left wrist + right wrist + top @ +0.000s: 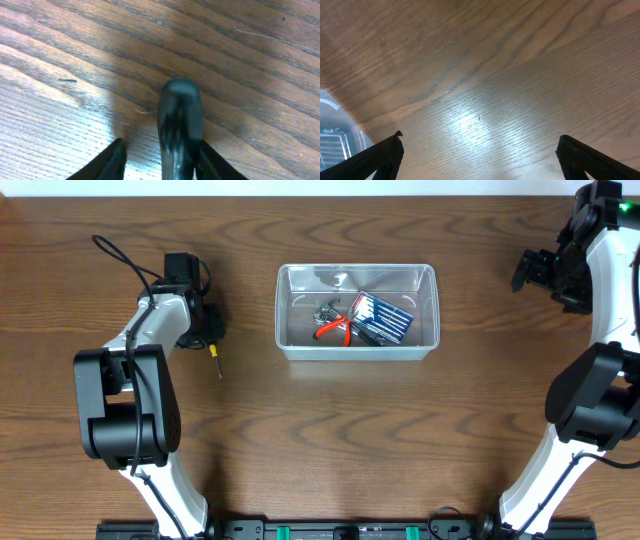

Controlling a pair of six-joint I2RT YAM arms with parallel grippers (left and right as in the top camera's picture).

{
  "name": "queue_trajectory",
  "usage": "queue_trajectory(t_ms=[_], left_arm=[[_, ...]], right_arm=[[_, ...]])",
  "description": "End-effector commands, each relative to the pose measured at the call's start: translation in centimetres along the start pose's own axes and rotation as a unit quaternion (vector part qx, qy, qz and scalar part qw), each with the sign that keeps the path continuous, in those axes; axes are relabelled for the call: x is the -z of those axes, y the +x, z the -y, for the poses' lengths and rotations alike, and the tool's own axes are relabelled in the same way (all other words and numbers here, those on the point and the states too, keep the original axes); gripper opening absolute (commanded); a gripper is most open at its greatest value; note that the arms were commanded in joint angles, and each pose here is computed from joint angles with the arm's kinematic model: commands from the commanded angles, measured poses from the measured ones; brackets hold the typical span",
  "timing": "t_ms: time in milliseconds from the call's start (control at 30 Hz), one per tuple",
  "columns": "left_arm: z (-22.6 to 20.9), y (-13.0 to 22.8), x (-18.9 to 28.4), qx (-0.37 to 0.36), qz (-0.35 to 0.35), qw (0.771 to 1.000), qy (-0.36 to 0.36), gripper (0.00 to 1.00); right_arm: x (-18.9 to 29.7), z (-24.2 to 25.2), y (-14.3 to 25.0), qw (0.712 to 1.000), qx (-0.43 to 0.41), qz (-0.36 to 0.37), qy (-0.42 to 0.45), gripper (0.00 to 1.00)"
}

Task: Pack container
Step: 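Close the left gripper on the screwdriver handle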

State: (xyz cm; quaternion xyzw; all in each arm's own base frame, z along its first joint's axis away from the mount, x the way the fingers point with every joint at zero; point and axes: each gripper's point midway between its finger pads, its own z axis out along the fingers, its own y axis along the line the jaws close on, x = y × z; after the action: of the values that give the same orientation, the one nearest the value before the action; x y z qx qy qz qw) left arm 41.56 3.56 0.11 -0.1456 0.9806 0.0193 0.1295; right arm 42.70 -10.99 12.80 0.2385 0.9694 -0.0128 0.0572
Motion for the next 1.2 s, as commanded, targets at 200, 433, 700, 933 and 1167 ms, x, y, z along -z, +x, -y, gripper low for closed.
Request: queue_trajectory(t_ms=[200, 433, 700, 933, 1167], left_arm=[[-0.16, -0.51, -0.45, -0.004, 0.002, 1.000, -0.007, 0.35], [-0.02, -0.47, -0.45, -0.004, 0.001, 1.000, -0.003, 0.31], [-0.02, -0.48, -0.45, -0.004, 0.001, 1.000, -0.003, 0.27], [-0.02, -0.48, -0.45, -0.004, 0.001, 1.000, -0.003, 0.23], [-0.03, -0.48, -0.45, -0.004, 0.001, 1.000, -0.003, 0.15]], right_arm=[[-0.03, -0.06, -0.04, 1.000, -0.009, 0.001, 0.000, 0.99], [-0.03, -0.06, -0.04, 1.000, -0.009, 0.001, 0.000, 0.99], [-0.03, -0.06, -0.04, 1.000, -0.009, 0.001, 0.000, 0.99], [-0.03, -0.06, -0.04, 1.000, -0.009, 0.001, 0.000, 0.99], [-0.03, -0.06, -0.04, 1.000, -0.009, 0.001, 0.000, 0.99]])
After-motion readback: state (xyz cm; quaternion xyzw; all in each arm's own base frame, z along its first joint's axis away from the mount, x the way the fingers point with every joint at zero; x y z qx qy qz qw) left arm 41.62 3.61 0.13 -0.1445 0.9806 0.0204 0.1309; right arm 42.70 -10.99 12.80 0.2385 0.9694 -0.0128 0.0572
